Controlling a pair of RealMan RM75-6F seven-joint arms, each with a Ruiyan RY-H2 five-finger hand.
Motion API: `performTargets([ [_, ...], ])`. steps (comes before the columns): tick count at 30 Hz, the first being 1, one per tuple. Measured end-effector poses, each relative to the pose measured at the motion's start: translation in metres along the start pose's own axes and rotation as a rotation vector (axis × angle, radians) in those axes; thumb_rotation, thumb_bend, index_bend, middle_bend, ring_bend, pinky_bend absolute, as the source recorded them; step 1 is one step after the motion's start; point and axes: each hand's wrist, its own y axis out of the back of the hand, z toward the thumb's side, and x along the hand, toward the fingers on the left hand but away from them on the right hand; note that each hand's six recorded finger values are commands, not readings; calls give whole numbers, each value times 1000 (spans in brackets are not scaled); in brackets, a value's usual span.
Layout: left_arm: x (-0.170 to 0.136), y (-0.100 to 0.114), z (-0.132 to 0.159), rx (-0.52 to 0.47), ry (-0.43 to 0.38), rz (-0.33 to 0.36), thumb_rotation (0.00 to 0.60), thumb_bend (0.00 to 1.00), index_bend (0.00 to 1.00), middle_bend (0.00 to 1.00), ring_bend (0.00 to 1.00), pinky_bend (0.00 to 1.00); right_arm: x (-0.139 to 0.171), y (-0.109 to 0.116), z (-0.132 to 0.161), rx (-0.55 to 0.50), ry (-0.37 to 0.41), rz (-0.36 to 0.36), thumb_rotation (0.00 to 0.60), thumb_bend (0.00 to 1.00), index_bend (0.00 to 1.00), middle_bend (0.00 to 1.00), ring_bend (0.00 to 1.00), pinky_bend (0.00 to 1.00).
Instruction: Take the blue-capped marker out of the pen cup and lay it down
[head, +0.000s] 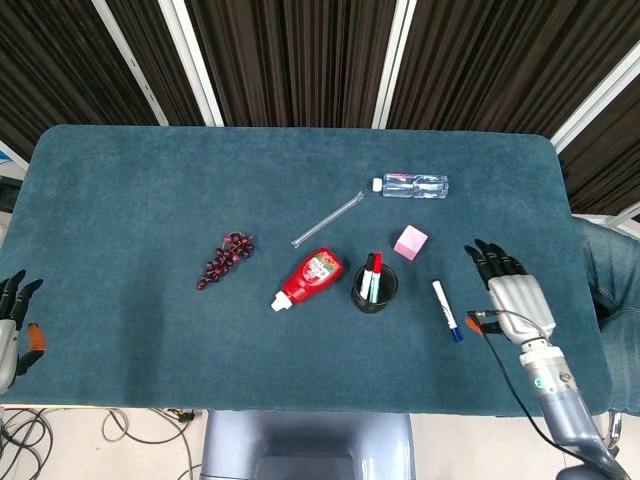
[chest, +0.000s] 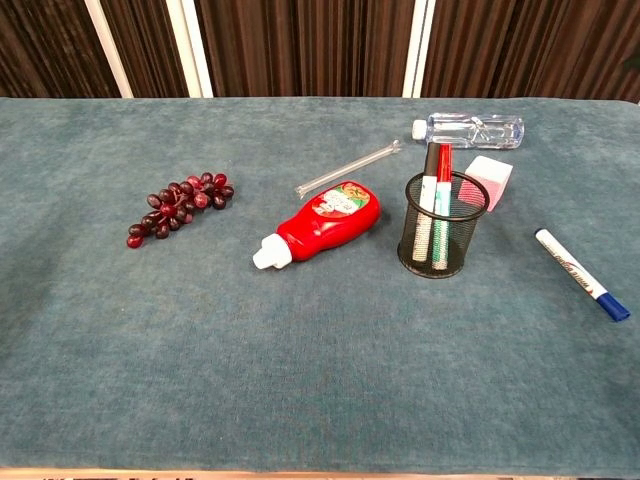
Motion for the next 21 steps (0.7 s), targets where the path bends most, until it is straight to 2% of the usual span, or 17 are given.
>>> performTargets([
  [7, 0, 0, 1, 12, -6, 5, 600, 706, 108, 0, 0, 83, 53, 3, -28, 8, -43, -109, 600, 144, 0, 0, 0, 172],
  [11, 0, 1, 1, 14, -7, 7, 600, 705, 108, 0, 0, 83, 84, -4, -45, 26, -59, -170, 600, 136, 0, 0, 0, 172],
  [14, 0, 1, 2, 14, -10, 8, 600, 705, 108, 0, 0, 83, 97, -14, -54, 49, -76, -168, 600, 136, 0, 0, 0, 172],
  [21, -1, 2, 5, 35, -34, 18, 600, 706, 108, 0, 0, 83, 98, -20, -58, 85, -91, -157, 600, 135, 0, 0, 0, 172],
])
